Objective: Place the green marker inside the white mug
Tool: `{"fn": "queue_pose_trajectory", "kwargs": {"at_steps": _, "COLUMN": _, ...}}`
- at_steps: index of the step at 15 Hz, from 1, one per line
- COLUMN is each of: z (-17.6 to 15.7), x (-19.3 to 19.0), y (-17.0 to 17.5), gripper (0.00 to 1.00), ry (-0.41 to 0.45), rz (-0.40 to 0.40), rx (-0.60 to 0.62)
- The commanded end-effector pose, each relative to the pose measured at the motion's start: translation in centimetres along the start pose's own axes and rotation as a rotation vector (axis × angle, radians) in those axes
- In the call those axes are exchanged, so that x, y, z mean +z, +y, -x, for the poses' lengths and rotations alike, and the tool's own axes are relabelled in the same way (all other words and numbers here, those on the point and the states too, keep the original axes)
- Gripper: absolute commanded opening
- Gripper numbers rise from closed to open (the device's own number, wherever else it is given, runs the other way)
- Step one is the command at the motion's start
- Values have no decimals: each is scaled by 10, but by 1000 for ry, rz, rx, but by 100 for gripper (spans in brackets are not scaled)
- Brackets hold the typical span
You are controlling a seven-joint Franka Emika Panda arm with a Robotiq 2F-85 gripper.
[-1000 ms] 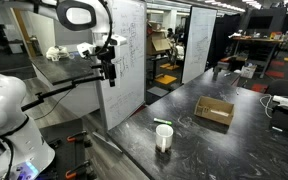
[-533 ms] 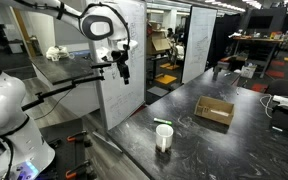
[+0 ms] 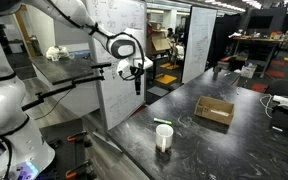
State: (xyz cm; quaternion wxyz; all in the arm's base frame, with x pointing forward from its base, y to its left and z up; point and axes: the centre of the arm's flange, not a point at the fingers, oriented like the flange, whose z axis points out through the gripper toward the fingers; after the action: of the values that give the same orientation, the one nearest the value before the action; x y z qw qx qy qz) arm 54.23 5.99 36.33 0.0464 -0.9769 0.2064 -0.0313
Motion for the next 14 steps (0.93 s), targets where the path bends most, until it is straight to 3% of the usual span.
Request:
{"fn": "queue_pose_trajectory", "kwargs": {"at_steps": 1, "z": -39, "x": 28, "y": -16, "gripper": 100, "ry": -34, "rz": -7, "rx": 91}}
{"fn": "queue_pose_trajectory", "kwargs": {"at_steps": 8, "z": -108, "x": 79, "y": -14, "gripper": 100, "ry": -46, "rz": -28, "rx": 176}}
{"fn": "queue_pose_trajectory", "kwargs": {"at_steps": 14, "z": -120, "x": 146, "y": 5, "gripper": 100, "ry": -82, "rz": 31, "rx": 213}}
